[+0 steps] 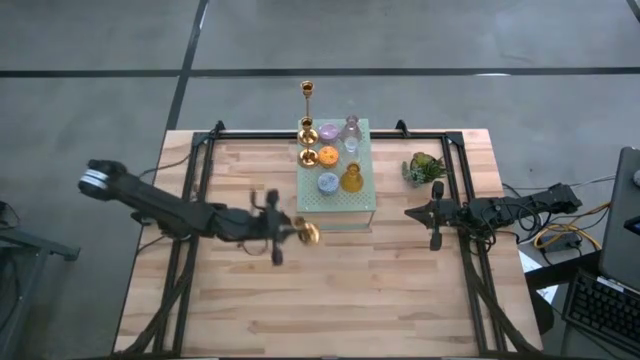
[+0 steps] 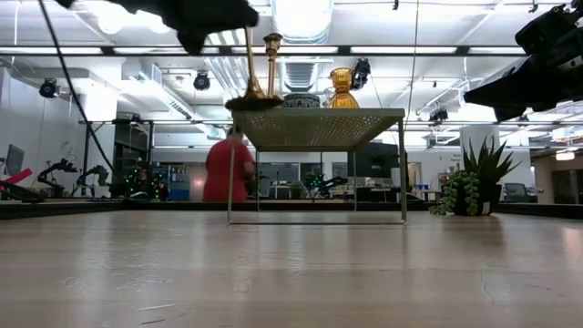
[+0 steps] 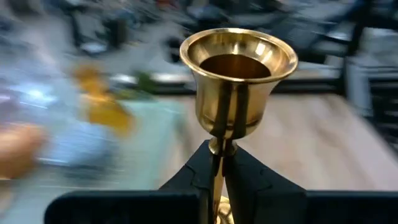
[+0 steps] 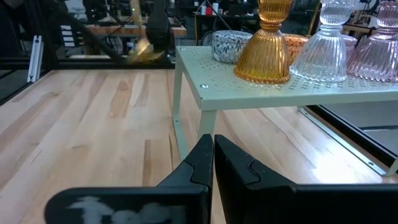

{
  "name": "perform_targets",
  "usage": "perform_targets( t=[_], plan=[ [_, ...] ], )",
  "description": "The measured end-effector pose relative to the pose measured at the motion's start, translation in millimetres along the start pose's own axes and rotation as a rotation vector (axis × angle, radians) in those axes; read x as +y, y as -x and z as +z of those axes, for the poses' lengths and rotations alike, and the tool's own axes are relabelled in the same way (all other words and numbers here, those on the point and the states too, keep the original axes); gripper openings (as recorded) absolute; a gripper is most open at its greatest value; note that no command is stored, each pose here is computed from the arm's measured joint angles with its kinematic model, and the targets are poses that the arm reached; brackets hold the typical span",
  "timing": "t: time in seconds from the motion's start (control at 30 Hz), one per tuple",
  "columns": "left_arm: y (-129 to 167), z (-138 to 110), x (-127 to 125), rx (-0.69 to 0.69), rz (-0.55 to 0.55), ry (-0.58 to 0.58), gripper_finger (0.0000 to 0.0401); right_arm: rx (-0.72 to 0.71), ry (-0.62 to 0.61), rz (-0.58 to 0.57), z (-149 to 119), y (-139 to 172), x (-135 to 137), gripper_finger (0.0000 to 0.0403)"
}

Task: Stock candles on shelf
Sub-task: Put the gold candle holder and aligned it with the other gold candle holder on the shelf

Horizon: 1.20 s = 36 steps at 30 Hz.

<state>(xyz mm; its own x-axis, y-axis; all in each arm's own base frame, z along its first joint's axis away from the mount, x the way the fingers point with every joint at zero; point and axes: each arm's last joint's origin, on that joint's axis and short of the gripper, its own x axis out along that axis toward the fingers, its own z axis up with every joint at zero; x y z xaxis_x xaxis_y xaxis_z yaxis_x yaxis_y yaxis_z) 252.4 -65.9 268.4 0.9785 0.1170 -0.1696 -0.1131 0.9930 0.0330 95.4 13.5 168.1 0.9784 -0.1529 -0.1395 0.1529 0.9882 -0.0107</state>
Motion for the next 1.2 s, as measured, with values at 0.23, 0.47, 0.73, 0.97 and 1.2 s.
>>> perform_targets(
  t=[0.23, 0.47, 0.73, 0.97, 1.2],
  plan=[
    [24, 26, 37, -0.088, 0.229, -0.058, 0.0025, 0.0, 0.001, 0.0, 0, 0, 0, 0.0008],
    [18, 25, 78, -0.077, 0.394, 0.021, 0.0024, 0.0, 0.002, 0.0, 0, 0, 0, 0.0008],
    [14, 23, 110, -0.082, 0.328, 0.16, 0.0029, 0.0, 0.001, 0.0, 0, 0, 0, 0.0008],
    [10, 20, 112, -0.074, 0.334, 0.176, 0.0027, 0.0, 0.0, 0.0, 0, 0, 0, 0.0008],
    [-4, 12, 113, -0.041, 0.34, 0.178, 0.003, 0.0, 0.002, 0.0, 0, 0, 0, 0.0008]
  ],
)
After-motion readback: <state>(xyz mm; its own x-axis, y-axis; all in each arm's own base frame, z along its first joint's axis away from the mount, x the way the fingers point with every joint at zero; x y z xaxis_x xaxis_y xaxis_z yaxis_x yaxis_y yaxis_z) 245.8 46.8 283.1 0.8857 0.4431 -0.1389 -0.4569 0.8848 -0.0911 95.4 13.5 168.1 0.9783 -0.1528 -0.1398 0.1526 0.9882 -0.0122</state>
